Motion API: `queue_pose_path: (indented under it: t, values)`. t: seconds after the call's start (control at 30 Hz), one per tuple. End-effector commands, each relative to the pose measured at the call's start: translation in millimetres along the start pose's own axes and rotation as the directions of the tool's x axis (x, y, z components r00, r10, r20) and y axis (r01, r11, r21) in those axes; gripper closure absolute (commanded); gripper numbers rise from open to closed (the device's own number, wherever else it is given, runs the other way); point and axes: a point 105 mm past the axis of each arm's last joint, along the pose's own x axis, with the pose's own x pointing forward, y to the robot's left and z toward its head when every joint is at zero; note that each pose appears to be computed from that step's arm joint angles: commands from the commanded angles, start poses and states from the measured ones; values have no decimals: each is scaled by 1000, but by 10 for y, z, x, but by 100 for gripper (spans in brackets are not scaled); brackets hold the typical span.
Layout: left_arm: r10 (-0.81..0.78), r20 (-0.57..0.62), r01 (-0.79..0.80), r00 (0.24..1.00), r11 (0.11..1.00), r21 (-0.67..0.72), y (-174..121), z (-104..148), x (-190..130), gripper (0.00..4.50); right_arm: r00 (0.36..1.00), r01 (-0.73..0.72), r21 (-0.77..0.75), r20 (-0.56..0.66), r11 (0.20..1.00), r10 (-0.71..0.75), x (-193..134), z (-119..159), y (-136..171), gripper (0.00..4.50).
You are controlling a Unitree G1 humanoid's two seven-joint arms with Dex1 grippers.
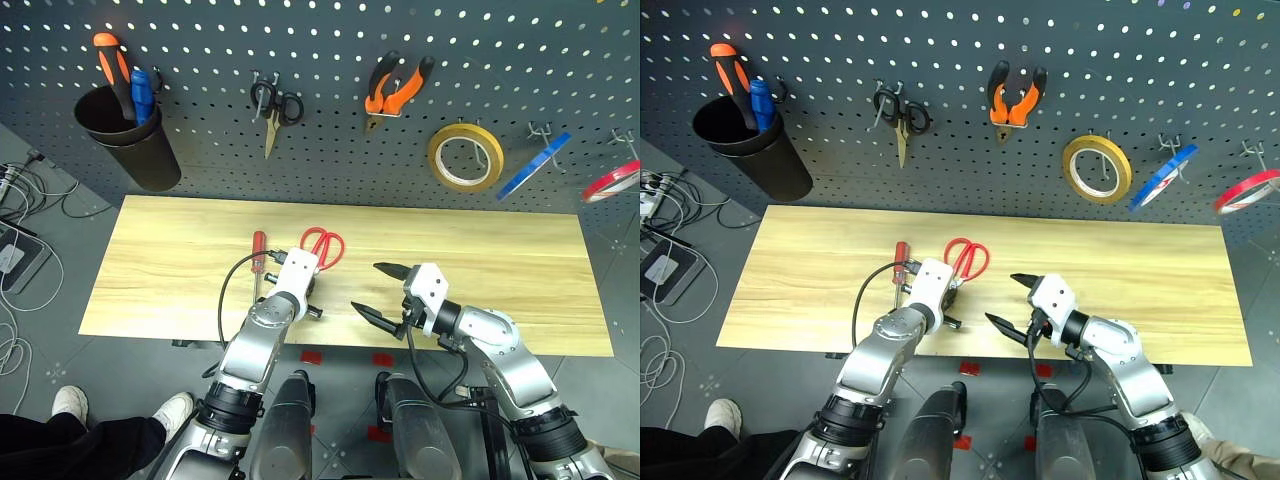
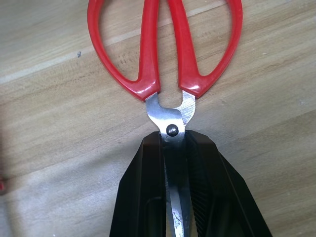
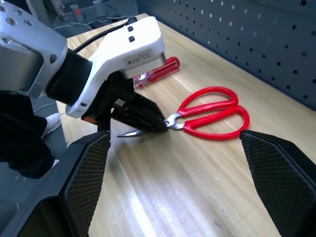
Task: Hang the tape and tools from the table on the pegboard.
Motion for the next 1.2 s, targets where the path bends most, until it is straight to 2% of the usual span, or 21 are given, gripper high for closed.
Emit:
queue_pose_path:
  t: [0.03,0.17,0.33,0.57,0.83,1.2]
  values:
    - [-9,86,1,996,995,97,5,76,-104,420,999,26,-37,41,999,-25,-20,104,-36,0]
    - [-23,164,-6,986,984,177,23,153,-240,420,996,57,-44,68,997,-54,-54,197,-109,0]
    - [-35,290,-23,956,980,197,42,314,-451,420,986,138,-28,100,990,-135,-148,325,-252,0]
    - [-30,520,-68,854,984,167,71,651,-818,420,969,188,18,162,982,-188,-259,557,-253,0]
    - [9,610,-141,793,975,169,147,793,-1014,420,947,231,46,217,972,-235,-358,747,-334,0]
    - [114,686,-286,719,948,141,357,960,-1074,420,927,270,29,263,962,-268,-314,829,-427,0]
